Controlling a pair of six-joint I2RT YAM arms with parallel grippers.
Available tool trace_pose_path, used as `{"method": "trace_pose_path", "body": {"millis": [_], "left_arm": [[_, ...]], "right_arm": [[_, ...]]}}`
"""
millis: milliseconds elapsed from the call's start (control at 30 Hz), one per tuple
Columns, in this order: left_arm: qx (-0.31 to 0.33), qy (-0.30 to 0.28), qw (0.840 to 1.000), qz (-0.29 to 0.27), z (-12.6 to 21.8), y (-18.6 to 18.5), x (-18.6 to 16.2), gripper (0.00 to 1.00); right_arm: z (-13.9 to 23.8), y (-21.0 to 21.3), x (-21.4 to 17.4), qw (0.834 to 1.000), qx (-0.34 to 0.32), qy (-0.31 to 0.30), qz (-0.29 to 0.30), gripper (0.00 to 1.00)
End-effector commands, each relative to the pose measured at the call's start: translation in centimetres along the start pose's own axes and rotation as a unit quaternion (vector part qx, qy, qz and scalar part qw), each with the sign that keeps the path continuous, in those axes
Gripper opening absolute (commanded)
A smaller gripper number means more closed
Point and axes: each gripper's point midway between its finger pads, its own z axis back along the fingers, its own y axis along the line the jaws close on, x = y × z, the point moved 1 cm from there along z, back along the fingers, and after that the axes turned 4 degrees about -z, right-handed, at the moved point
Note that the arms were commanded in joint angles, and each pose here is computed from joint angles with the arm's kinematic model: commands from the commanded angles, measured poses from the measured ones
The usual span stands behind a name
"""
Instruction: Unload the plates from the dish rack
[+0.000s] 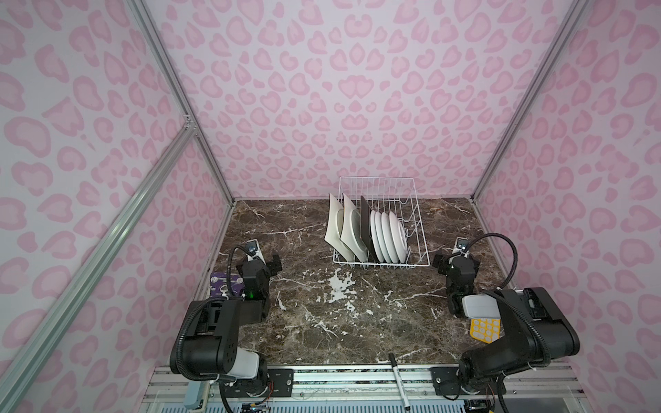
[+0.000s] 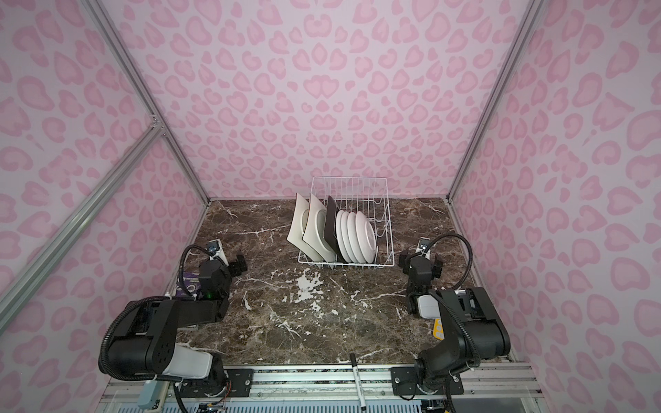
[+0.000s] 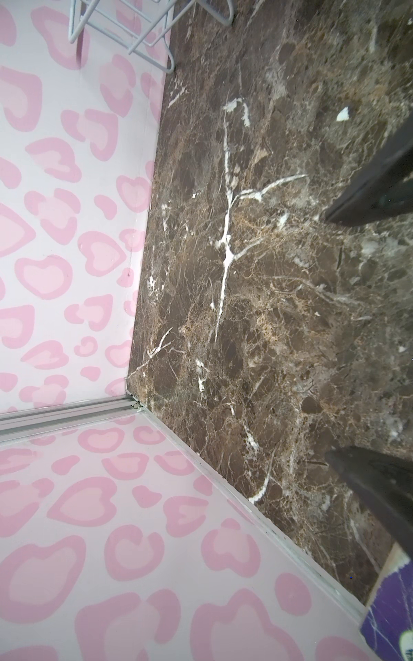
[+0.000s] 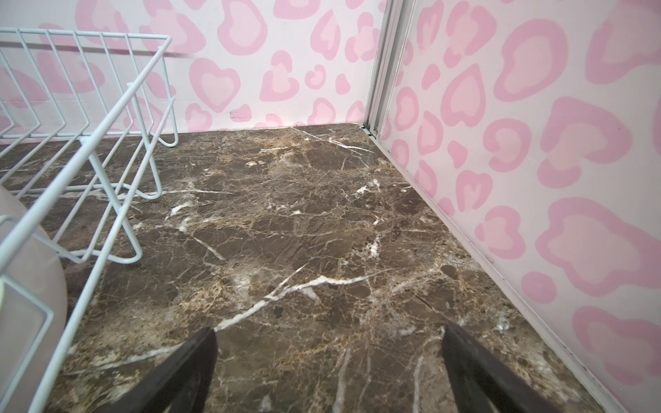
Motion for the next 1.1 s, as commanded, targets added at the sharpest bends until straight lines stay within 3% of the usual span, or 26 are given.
{"method": "trace_pose_path", "body": {"millis": [0,333,533,800,1067], "left_arm": [[-0.016,-0.010,1.000,-0.004,-0.1,-0.6,1.0,0.97],[-0.041,-0.008,0.999,-0.019,0.8,-1.5,5.2,0.97],[-0.087,-0.013,0.996,-0.020,1.6,-2.9,9.0,0.97],[-0.129,-0.027,0.991,-0.023,4.1,-4.4,15.7,0.97],[-0.181,-0.001,0.983,-0.029,6.9,-7.1,20.1,0.97]], "right_arm": [[0.1,0.2,0.2,1.000,0.005,-0.006,0.000,0.99],[1.8,0.0,3.4,1.000,-0.002,-0.016,0.007,1.00],[3.9,-0.2,7.5,0.998,0.013,-0.039,-0.039,0.99],[7.1,1.6,11.0,0.993,0.096,-0.036,-0.054,1.00],[9.3,2.9,13.3,0.986,0.153,-0.020,-0.062,1.00]]}}
